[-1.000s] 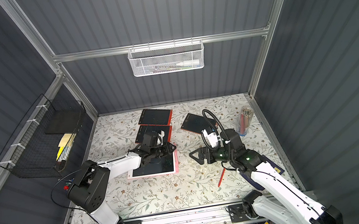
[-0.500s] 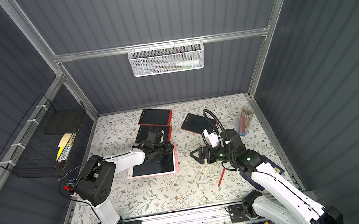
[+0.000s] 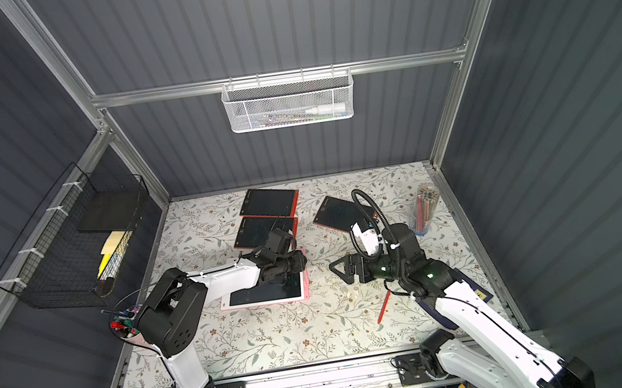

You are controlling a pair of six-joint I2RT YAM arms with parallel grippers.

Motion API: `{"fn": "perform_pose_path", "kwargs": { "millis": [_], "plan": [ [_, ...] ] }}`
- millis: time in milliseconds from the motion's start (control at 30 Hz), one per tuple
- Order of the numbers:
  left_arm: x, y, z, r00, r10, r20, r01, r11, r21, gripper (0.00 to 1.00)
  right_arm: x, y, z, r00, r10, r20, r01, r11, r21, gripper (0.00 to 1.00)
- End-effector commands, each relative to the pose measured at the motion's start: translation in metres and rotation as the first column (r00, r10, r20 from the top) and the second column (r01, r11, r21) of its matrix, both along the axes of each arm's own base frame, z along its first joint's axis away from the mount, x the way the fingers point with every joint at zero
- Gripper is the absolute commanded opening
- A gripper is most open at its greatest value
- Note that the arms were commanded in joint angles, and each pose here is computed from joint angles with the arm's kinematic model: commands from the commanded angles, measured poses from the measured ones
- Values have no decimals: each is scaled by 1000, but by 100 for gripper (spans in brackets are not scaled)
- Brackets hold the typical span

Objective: Place the stylus back onto the writing tablet
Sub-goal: Place the stylus on the writing tablet.

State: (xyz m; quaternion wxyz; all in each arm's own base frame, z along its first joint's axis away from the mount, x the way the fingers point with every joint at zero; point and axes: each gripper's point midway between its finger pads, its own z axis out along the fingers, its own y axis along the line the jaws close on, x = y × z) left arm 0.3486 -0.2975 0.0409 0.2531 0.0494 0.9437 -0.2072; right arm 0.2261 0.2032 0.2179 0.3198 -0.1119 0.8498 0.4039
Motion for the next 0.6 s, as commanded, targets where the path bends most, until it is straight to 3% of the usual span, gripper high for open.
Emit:
{"fn": "perform_pose_path", "kwargs": {
  "millis": [0, 567],
  "plan": [
    [0, -2, -7, 1000, -11, -2, 11, 998, 55, 42, 0, -2, 2, 1000, -9, 5, 9, 1000, 1, 96],
    [-8, -2, -19, 1000, -8, 0, 8, 989, 150, 28, 1, -2, 1, 1000, -12, 6, 12, 1000, 0, 96]
  ]
}}
